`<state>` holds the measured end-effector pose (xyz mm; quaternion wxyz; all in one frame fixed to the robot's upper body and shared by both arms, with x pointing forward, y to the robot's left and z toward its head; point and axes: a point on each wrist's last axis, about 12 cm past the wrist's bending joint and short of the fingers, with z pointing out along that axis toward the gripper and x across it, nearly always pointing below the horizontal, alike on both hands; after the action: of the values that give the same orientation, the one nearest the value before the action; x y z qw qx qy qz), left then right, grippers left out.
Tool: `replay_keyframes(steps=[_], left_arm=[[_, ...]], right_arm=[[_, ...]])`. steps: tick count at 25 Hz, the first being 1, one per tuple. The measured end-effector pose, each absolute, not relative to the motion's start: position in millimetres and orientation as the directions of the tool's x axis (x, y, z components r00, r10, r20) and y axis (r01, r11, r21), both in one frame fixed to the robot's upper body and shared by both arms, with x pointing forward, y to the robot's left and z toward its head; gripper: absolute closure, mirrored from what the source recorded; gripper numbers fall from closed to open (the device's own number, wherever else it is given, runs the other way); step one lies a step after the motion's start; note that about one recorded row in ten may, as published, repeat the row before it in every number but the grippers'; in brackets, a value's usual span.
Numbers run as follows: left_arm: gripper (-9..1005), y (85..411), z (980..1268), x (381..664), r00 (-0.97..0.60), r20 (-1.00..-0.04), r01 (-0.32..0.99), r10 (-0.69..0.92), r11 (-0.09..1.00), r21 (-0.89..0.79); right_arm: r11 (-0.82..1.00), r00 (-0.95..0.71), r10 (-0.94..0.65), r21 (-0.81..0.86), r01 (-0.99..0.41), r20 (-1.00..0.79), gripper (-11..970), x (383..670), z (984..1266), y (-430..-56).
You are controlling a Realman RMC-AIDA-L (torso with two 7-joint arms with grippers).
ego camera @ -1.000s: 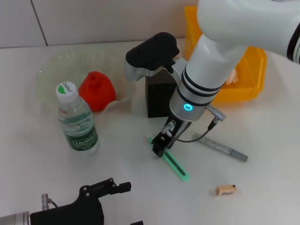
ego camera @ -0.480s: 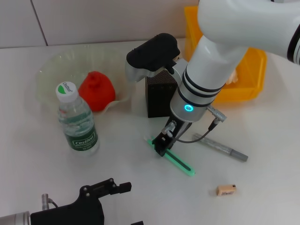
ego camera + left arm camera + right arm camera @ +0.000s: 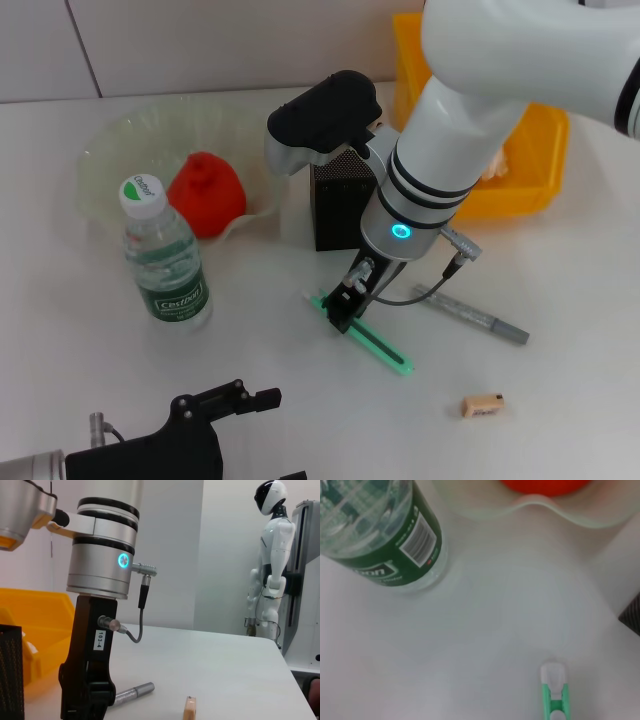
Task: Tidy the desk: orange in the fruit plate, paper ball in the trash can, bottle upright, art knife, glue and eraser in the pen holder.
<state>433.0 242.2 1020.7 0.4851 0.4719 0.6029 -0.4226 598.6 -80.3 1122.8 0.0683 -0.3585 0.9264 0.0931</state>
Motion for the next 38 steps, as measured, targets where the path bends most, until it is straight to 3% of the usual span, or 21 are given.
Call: replay_keyframes(steps=[15, 24, 31, 38], left_arm=[[209, 242.3, 1020.5, 433.2, -0.084, -0.983, 0.979, 0.161, 0.199, -0.051], [209, 242.4, 1020.6, 432.5, -0.085, -0.984, 0.979, 0.158, 0.197, -0.053], [210, 241.9, 1021.1, 433.4, -0.084, -0.984, 0.979, 0.157, 0.195, -0.052], [210, 242.2, 1022.1, 435.8, -0.084, -0.984, 0.977, 0.154, 0.205, -0.051]], right_arm=[[0.714, -0.728, -0.639, 0.161, -0.681, -0.247, 793, 591.6, 1132.7, -86.3], [0.715, -0.712, -0.578, 0.173, -0.677, -0.398, 794, 591.1, 1181.7, -111.3], [0.721, -0.587, -0.468, 0.098, -0.686, -0.661, 794, 583.2, 1243.5, -149.3], [0.738, -0.423, -0.412, -0.024, -0.675, -0.807, 793, 578.4, 1257.5, -168.8]])
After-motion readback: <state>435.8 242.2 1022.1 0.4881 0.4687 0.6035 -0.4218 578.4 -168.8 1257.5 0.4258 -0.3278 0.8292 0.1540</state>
